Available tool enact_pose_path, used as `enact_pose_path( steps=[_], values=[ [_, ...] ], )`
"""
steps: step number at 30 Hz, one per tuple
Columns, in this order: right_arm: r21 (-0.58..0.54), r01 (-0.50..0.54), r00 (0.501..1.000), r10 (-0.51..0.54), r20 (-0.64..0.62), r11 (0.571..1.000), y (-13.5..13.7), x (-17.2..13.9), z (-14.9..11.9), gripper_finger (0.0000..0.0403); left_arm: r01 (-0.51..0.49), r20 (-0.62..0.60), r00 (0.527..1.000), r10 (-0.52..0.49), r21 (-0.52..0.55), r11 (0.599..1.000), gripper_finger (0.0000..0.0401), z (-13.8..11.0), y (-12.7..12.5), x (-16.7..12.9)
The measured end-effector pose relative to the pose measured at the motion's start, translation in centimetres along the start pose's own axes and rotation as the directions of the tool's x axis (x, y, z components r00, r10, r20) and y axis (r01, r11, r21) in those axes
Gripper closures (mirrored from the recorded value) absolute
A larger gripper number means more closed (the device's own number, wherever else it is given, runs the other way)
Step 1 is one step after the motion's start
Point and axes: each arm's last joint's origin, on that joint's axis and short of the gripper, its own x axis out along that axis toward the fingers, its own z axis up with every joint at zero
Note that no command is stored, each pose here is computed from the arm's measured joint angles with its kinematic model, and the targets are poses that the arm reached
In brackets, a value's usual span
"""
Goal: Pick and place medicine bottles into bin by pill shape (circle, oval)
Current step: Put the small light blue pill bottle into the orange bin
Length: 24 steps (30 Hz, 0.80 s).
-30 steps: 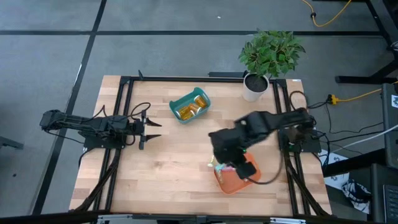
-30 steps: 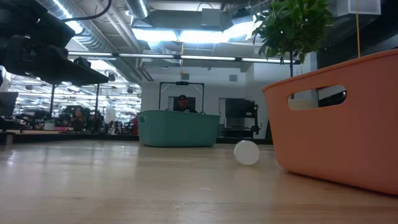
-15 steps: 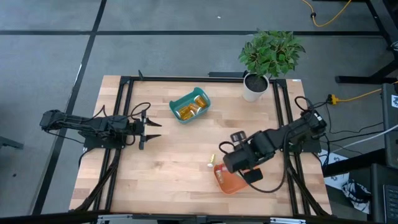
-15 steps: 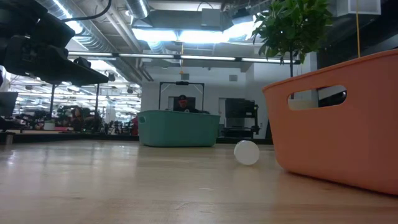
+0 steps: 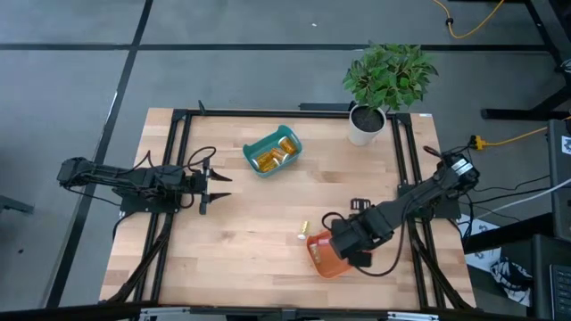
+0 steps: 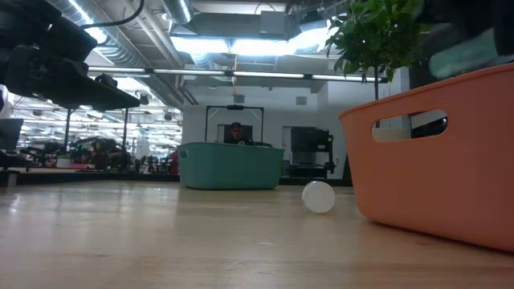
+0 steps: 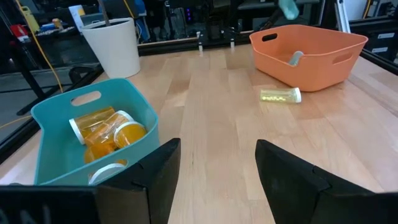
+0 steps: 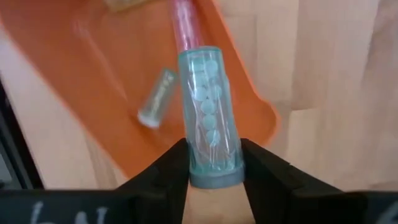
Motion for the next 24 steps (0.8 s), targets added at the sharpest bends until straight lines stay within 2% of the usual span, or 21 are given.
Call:
enact_pose_path(
  steps=[3,10,24],
  values=[
    [0.035,-0.032,0.999,0.032,-0.004,0.999,0.1,0.8,0.1,0.0261,0.0,0.0,1.0,0.0,0.0,1.0,0.0199,0.0,0.0,0.0],
    [0.032,-0.075,0.995,0.077,-0.068,0.997,0.2,1.5,-0.2,0.0259,0.0,0.0,1.0,0.0,0.0,1.0,0.0199,0.0,0.0,0.0],
    [0.136,-0.126,0.992,0.125,0.014,0.983,0.7,1.4,0.5,0.0258,0.0,0.0,1.0,0.0,-0.001,1.0,0.0199,0.0,0.0,0.0]
  ],
)
